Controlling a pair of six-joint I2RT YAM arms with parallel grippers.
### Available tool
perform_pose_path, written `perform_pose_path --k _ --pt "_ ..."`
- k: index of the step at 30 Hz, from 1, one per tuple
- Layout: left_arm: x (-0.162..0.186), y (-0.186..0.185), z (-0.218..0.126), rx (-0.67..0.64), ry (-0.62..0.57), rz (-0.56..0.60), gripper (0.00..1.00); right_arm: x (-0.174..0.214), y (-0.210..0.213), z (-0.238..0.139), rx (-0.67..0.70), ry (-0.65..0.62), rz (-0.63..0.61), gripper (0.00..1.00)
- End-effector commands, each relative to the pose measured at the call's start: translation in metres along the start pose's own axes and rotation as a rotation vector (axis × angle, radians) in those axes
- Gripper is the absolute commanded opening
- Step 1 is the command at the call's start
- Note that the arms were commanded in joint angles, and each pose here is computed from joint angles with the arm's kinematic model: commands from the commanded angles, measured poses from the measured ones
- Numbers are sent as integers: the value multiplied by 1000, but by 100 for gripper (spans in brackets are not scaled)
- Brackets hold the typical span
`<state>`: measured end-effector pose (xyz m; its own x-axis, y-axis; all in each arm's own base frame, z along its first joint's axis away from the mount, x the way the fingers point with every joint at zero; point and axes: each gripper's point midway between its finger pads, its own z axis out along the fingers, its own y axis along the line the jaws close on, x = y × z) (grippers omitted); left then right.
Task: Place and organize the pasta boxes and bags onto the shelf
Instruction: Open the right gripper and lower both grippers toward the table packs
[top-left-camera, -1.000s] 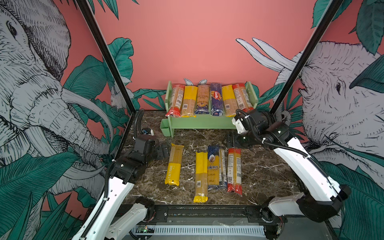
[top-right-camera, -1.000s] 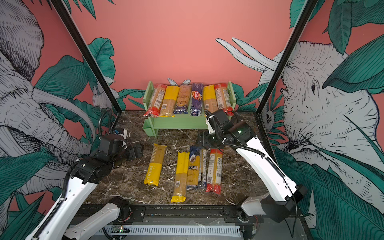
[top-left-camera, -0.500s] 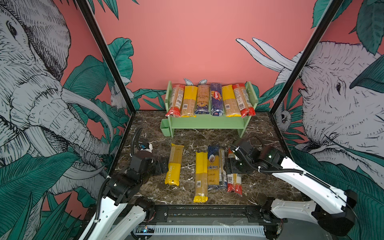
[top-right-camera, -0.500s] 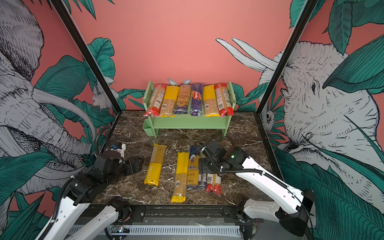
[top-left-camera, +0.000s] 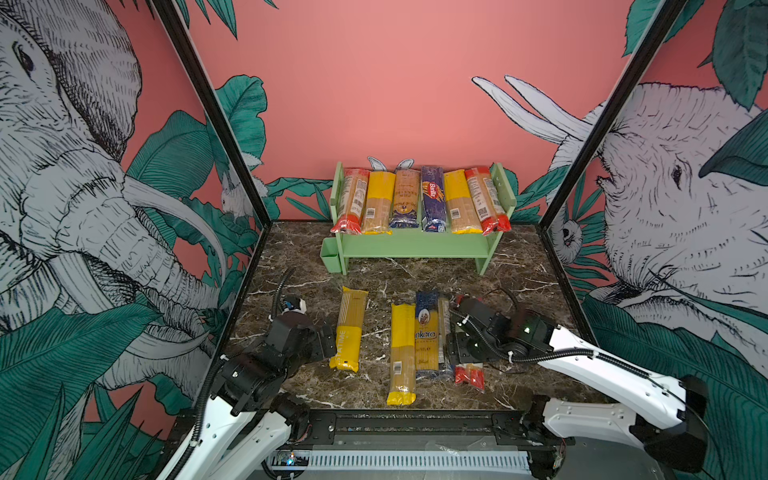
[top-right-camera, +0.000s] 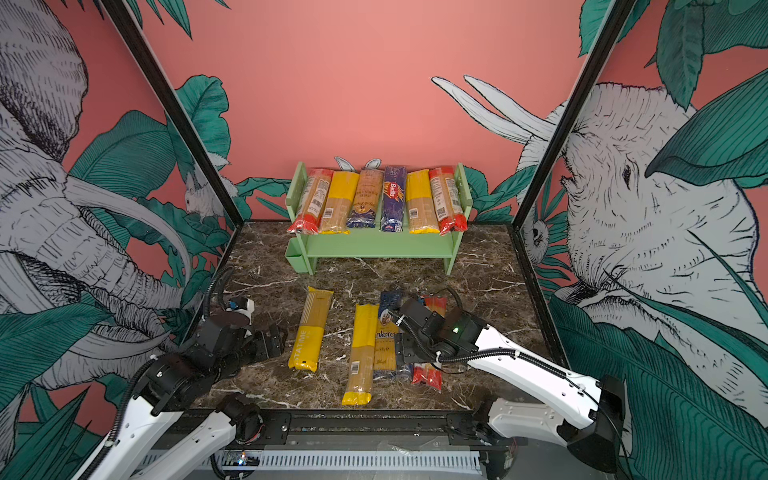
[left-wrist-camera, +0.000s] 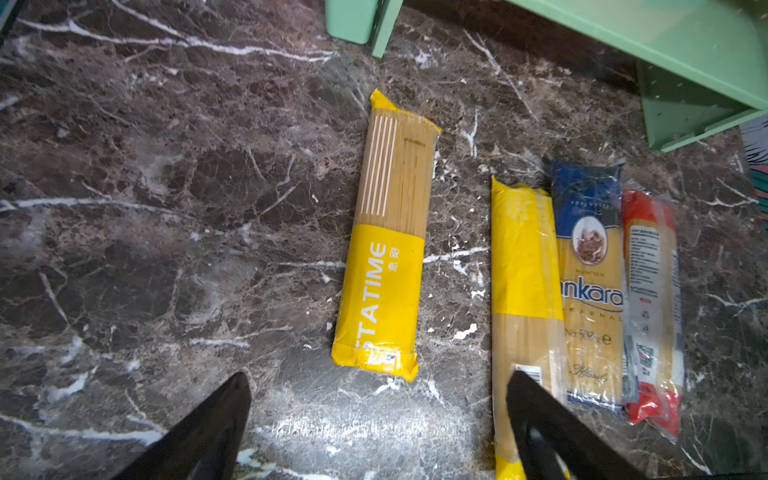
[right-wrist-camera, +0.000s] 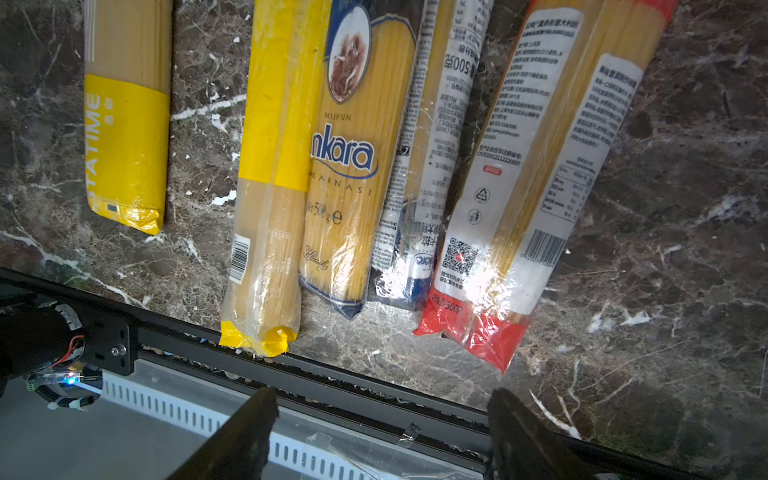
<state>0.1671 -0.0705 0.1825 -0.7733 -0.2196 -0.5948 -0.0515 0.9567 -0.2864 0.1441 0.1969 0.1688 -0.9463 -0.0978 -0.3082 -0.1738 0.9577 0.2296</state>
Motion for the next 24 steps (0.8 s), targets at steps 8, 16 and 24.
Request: perform_pose_path --k 8,16,24 --pt "-1 -4 34 -58 -28 45 97 6 -13 19 13 -46 -30 79" --pt "2 -10 69 -43 -102 79 97 17 -30 56 7 -112 -58 79" --pt "24 -24 93 -38 -78 165 98 22 -21 67 82 -136 -160 80"
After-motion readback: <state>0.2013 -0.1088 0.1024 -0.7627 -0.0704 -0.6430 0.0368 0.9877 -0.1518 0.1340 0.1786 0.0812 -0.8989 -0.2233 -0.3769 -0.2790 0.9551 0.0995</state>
